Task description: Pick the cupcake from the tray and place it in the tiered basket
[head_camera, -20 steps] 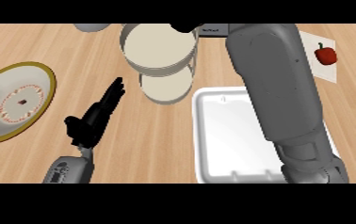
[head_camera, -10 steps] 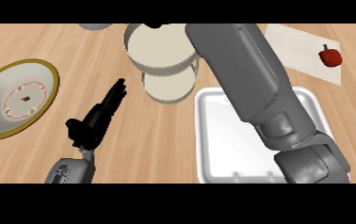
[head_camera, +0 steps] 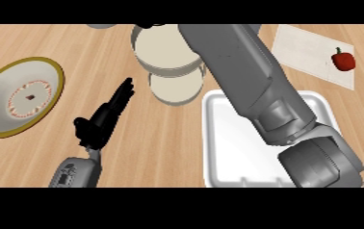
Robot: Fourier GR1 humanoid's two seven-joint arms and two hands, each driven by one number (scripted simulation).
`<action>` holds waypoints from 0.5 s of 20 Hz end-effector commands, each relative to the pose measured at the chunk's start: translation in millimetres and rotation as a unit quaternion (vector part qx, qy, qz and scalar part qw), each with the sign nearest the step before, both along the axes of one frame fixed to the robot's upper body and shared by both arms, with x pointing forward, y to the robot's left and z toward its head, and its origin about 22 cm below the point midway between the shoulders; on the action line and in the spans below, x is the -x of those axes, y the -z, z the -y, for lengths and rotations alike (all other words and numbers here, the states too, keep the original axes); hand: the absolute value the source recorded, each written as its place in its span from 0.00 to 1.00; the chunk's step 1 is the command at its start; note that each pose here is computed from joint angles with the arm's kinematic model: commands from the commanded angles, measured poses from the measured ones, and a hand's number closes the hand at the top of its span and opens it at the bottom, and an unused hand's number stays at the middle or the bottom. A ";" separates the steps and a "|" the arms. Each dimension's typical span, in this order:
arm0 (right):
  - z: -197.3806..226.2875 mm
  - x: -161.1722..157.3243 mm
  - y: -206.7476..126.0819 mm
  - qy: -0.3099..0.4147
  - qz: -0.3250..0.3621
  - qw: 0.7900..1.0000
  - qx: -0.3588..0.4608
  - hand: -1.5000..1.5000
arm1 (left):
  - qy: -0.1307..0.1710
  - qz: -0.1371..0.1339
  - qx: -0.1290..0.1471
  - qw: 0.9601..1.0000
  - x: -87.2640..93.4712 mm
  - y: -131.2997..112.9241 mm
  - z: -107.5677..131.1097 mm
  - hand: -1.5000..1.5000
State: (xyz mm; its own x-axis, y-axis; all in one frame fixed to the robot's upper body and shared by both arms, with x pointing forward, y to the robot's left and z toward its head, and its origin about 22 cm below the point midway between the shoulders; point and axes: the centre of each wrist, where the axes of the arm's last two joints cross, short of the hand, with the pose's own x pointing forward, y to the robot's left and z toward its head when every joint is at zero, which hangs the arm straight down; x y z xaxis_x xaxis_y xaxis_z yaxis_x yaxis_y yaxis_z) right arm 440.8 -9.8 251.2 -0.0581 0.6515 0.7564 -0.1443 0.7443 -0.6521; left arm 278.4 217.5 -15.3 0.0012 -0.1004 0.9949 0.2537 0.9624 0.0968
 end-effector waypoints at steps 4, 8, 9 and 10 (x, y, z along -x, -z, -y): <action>8.2 -10.6 12.8 0.040 -0.149 0.982 -0.104 1.00 | 0.007 -0.003 -0.003 1.000 -8.3 -2.7 6.8 0.50; 0.4 -7.8 3.8 0.040 -0.173 0.972 -0.152 0.00 | 0.004 0.003 -0.008 1.000 -4.1 2.1 2.7 0.50; 8.5 -11.4 16.4 0.040 -0.171 0.970 -0.171 0.00 | 0.011 -0.001 -0.002 1.000 1.3 0.9 2.6 0.50; -2.6 -7.3 -5.2 0.042 -0.159 0.971 -0.175 0.00 | 0.006 0.005 0.001 1.000 -0.9 10.6 -1.0 0.50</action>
State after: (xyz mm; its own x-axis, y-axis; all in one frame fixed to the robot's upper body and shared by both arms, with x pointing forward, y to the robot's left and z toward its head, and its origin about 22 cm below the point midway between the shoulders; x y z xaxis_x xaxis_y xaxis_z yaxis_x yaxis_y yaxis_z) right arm 448.9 -12.1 246.6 0.2245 0.4232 0.8778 -0.2396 0.8971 -0.3712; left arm 282.2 215.2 -17.9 -0.0024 -0.1034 0.9946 0.2669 0.9585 0.1003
